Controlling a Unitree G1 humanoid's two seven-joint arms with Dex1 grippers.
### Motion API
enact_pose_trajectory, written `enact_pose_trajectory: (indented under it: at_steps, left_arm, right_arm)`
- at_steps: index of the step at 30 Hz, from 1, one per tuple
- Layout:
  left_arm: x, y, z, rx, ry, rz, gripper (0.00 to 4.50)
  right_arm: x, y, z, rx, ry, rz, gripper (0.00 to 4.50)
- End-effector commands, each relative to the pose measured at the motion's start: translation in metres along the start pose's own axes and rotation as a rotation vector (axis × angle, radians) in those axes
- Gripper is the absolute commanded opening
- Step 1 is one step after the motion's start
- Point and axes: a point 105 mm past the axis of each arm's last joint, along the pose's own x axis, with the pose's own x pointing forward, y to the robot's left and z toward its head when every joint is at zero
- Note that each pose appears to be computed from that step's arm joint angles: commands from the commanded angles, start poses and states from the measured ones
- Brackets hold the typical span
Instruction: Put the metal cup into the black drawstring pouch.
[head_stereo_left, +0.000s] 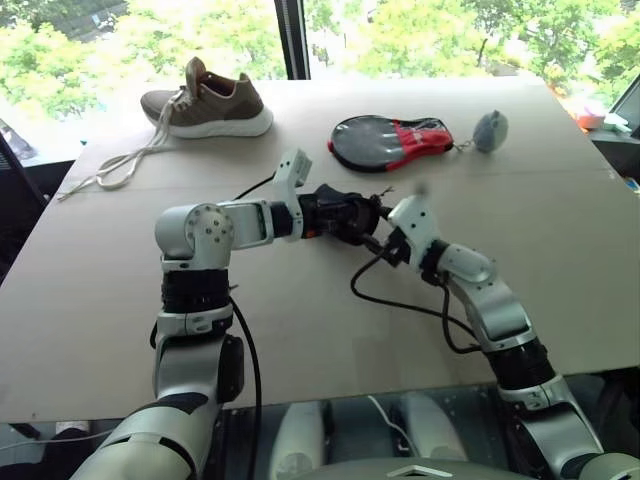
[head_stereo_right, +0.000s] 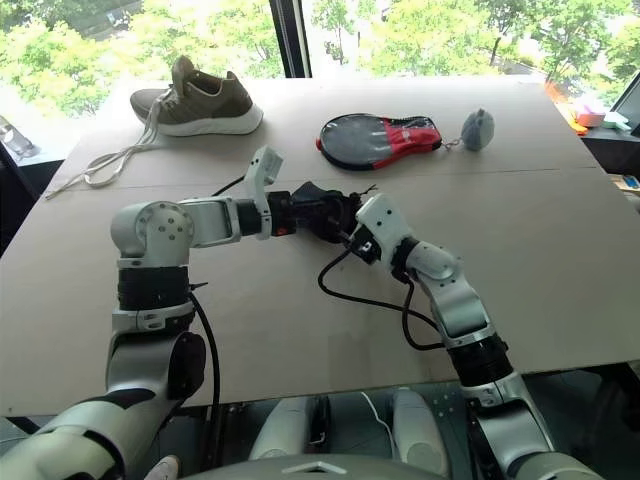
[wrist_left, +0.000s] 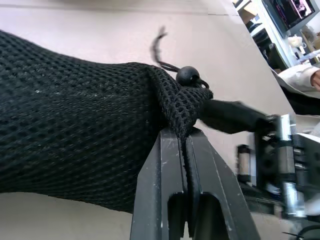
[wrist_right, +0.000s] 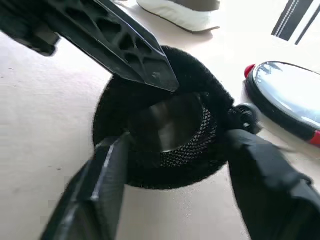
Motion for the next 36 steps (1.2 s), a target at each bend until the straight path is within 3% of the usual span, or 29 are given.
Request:
enact_pose_trajectory:
  at_steps: [1,5,10,14,23,28,34,36]
  left_arm:
    - [-0.002,-0.008,0.017,0.061,-0.072,-0.054,0.00]
    - [-0.010,-0.007,0.027,0.095,-0.107,-0.075,0.00]
    - [-0.024,-0.008,0.027,0.170,-0.091,-0.101,0.00]
    - [-0.039,-0.013,0.027,0.218,-0.076,-0.152,0.00]
    - [-0.061,0.004,0.011,0.266,0.005,-0.099,0.00]
    - [-0.067,0.004,0.012,0.277,0.000,-0.082,0.00]
    - [-0.068,0.007,0.010,0.272,-0.007,-0.070,0.00]
    - [-0.066,0.005,0.008,0.276,-0.010,-0.076,0.00]
  right_arm:
    - [-0.010,0.003,0.015,-0.002,-0.029,-0.003,4.14]
    - [-0.020,-0.015,0.004,-0.115,0.057,-0.082,4.14]
    - [-0.005,-0.022,-0.014,-0.209,0.098,-0.080,4.34]
    - [0.014,-0.020,-0.019,-0.198,0.056,-0.105,4.34]
    - [0.070,-0.008,-0.017,-0.089,-0.083,-0.234,4.34]
    - [0.073,-0.014,-0.016,-0.104,-0.102,-0.282,2.78]
    - [0.053,-0.027,-0.016,-0.159,-0.118,-0.319,0.02]
    - [0.046,-0.028,-0.015,-0.180,-0.115,-0.315,0.02]
